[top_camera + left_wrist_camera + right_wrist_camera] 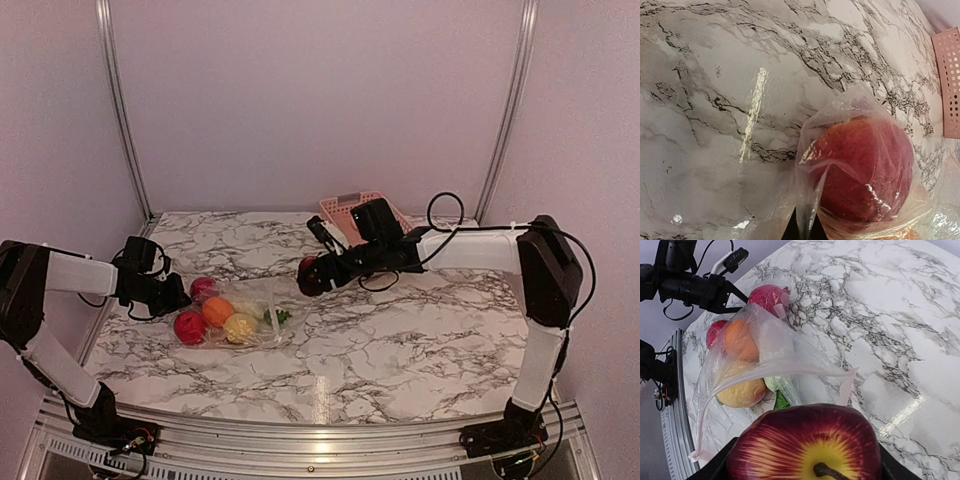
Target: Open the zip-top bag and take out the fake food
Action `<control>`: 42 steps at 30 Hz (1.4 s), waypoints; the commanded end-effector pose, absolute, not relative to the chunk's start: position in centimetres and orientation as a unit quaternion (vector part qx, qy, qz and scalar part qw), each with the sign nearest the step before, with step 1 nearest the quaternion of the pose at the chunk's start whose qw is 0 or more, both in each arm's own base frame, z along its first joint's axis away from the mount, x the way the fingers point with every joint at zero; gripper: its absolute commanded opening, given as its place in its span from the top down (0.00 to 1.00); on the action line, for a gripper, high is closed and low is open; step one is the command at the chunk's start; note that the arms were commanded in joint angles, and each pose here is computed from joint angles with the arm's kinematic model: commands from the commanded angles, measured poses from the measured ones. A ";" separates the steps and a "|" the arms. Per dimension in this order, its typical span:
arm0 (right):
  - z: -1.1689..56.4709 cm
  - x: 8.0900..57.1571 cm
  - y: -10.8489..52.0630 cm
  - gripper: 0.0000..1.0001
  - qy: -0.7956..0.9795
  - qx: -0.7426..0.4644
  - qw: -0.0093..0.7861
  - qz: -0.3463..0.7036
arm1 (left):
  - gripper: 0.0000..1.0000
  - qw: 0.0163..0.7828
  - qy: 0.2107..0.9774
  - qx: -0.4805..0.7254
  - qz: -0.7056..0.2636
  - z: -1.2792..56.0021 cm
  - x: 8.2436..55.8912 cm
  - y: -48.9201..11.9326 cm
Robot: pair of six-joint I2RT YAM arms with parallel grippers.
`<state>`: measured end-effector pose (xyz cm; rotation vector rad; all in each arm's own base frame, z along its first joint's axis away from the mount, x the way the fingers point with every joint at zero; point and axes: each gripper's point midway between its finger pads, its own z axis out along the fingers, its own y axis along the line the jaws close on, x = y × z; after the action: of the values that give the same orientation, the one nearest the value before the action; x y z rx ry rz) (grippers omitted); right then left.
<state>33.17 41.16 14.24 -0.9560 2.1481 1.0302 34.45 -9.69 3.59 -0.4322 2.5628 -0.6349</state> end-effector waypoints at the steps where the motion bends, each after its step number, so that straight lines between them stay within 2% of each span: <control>1: 20.9 39.1 37.2 0.36 0.791 -0.312 0.373 0.371 | 1.00 0.216 0.938 -0.161 -0.217 3.0 34.4 -9.2; 10: 22.1 51.2 29.1 0.36 0.825 -0.208 0.450 0.271 | 1.00 0.217 0.937 -0.162 -0.221 3.2 35.0 -9.3; 18: 18.9 57.9 26.7 0.36 0.839 -0.162 0.461 0.242 | 1.00 0.212 0.938 -0.164 -0.220 2.8 34.8 -9.3; 25: 14.3 61.1 27.6 0.35 0.850 -0.166 0.444 0.229 | 1.00 0.210 0.938 -0.167 -0.217 2.5 34.6 -9.2; 29: 12.8 62.5 28.0 0.27 0.851 -0.166 0.444 0.226 | 1.00 0.210 0.938 -0.169 -0.216 2.5 34.6 -9.2; 32: 13.4 63.5 28.3 0.15 0.846 -0.163 0.452 0.229 | 1.00 0.210 0.939 -0.169 -0.215 2.5 34.6 -9.1; 36: 15.5 63.9 28.6 0.08 0.834 -0.168 0.470 0.234 | 1.00 0.211 0.939 -0.168 -0.214 2.5 34.6 -9.1; 42: 19.9 62.0 29.1 0.12 0.819 -0.189 0.475 0.262 | 1.00 0.212 0.938 -0.166 -0.217 2.5 34.7 -9.2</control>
<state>63.36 28.88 14.03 -0.4224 2.0740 0.5934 35.12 -9.73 3.47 -0.4362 2.5704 -0.6298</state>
